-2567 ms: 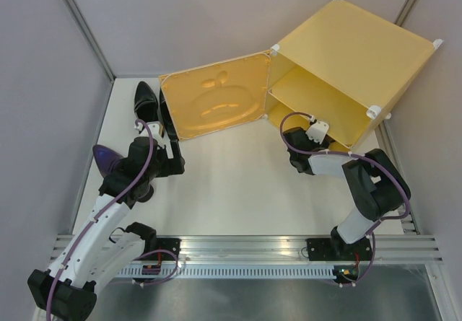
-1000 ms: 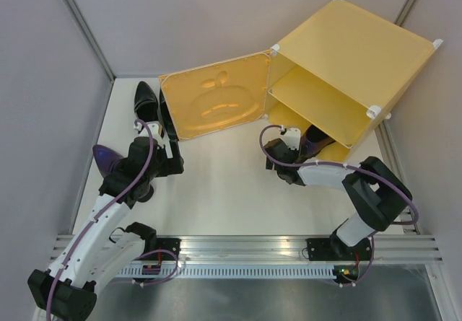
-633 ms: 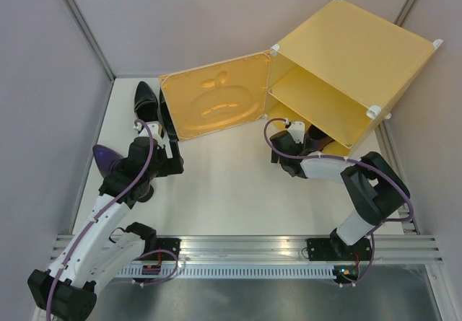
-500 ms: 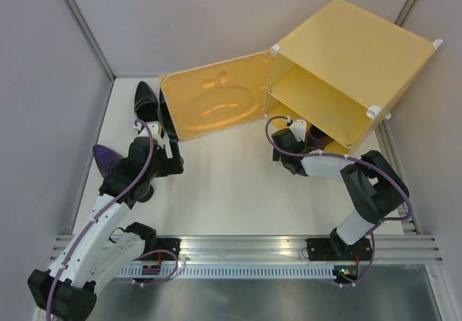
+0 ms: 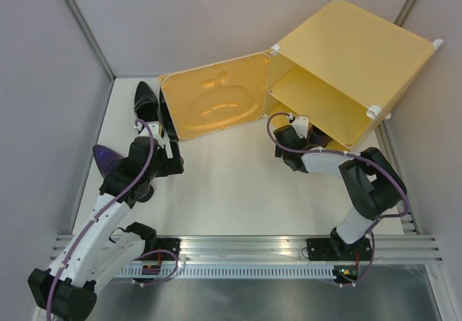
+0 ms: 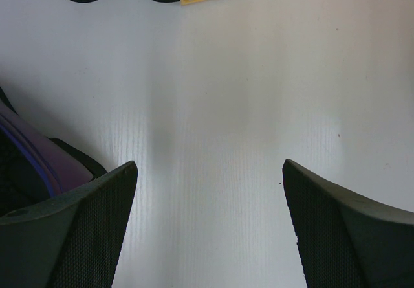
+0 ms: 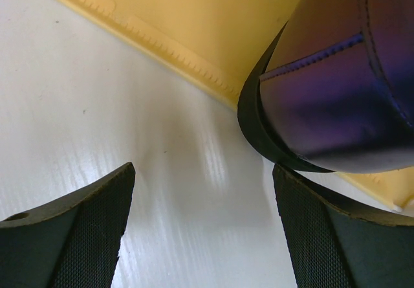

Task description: Place and organize the shoes in the shoe cabinet

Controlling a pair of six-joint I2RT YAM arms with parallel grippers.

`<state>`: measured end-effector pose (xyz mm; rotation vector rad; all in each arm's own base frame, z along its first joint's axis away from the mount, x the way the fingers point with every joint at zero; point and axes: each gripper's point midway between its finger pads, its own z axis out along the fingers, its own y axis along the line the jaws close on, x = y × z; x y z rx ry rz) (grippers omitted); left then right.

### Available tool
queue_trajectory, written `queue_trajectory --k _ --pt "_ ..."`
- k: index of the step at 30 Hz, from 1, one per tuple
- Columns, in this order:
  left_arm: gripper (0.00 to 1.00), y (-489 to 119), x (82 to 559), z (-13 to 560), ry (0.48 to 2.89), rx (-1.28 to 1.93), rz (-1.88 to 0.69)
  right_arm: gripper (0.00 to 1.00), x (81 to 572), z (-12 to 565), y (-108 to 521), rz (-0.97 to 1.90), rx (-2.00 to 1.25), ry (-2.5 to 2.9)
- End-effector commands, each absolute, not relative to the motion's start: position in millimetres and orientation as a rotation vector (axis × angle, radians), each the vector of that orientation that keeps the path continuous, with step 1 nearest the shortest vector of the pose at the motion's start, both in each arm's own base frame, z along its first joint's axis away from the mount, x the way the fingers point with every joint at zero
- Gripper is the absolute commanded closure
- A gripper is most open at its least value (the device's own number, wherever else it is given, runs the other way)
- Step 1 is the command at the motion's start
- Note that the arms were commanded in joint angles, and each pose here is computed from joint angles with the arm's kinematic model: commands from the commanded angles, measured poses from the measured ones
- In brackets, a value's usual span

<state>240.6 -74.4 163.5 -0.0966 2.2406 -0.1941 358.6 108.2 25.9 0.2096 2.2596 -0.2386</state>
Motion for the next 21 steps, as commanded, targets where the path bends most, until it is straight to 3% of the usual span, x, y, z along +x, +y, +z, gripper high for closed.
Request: queue_trajectory --k 1,21 --pt "0.05 -71 245 164 2.222 -0.102 -0.172 0.09 380 51 94 -0.286 0.277 2.153" --pt "0.05 -69 245 164 2.221 -0.106 -0.161 0.09 395 54 93 -0.309 0.255 2.137"
